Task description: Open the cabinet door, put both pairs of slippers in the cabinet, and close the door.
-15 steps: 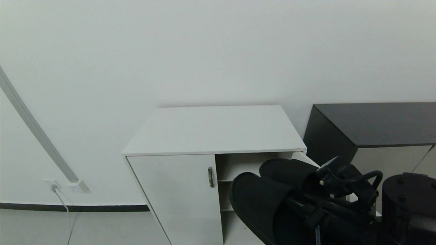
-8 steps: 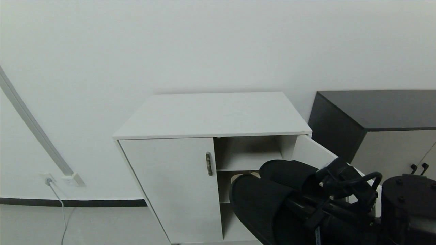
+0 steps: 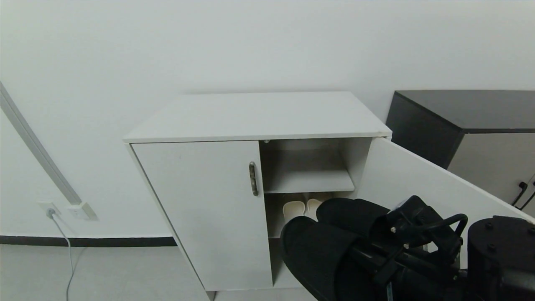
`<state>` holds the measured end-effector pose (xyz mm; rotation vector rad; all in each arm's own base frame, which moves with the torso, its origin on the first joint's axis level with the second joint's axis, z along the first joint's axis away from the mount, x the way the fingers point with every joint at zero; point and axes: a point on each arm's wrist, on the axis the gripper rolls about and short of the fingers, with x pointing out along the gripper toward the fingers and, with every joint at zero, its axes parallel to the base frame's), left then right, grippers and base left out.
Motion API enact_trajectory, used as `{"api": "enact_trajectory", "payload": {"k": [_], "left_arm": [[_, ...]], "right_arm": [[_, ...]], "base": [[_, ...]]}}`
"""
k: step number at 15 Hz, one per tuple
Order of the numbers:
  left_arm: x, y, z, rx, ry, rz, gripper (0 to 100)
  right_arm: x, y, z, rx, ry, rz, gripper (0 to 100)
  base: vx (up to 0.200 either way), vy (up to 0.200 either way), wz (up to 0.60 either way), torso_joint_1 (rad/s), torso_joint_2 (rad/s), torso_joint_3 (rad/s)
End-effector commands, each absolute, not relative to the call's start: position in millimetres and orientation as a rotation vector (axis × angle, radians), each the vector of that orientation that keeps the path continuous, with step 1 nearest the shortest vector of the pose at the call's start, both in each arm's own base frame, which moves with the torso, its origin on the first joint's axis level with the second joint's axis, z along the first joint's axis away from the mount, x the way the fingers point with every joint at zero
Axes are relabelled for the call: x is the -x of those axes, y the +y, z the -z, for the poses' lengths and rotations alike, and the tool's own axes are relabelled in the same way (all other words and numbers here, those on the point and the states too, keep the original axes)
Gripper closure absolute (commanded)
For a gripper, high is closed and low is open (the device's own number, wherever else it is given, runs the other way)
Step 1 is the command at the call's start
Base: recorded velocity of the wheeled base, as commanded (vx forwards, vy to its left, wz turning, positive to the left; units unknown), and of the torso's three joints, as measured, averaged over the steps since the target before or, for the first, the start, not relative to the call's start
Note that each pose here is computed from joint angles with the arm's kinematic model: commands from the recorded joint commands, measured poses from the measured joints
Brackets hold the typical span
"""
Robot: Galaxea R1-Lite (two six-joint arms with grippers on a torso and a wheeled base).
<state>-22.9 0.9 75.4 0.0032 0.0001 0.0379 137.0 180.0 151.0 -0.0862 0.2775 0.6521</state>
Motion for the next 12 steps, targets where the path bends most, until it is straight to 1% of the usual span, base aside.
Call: {"api": "enact_trajectory", "payload": {"k": [1, 7, 12], "left_arm": [[22.8, 0.9, -75.3, -0.003, 0.002, -0.038, 100], [22.9, 0.9, -75.7, -0.003, 0.0, -0.038, 100], [22.9, 0.9, -75.7, -0.003, 0.0, -0.038, 100]], "right_arm": [[-136.9, 180.1, -150.1, 0.088, 0.281, -0.652, 100], [-135.6, 180.8, -148.3, 0.093, 0.287, -0.661, 100], [-135.1, 180.8, -144.9, 0.102, 0.3, -0.663, 100]], "base": [[0.0, 0.0, 0.0, -0.159, 0.5, 0.325], [0.0, 0.0, 0.0, -0.129, 0.47, 0.341], [0.0, 0.0, 0.0, -0.065, 0.45, 0.375]]}}
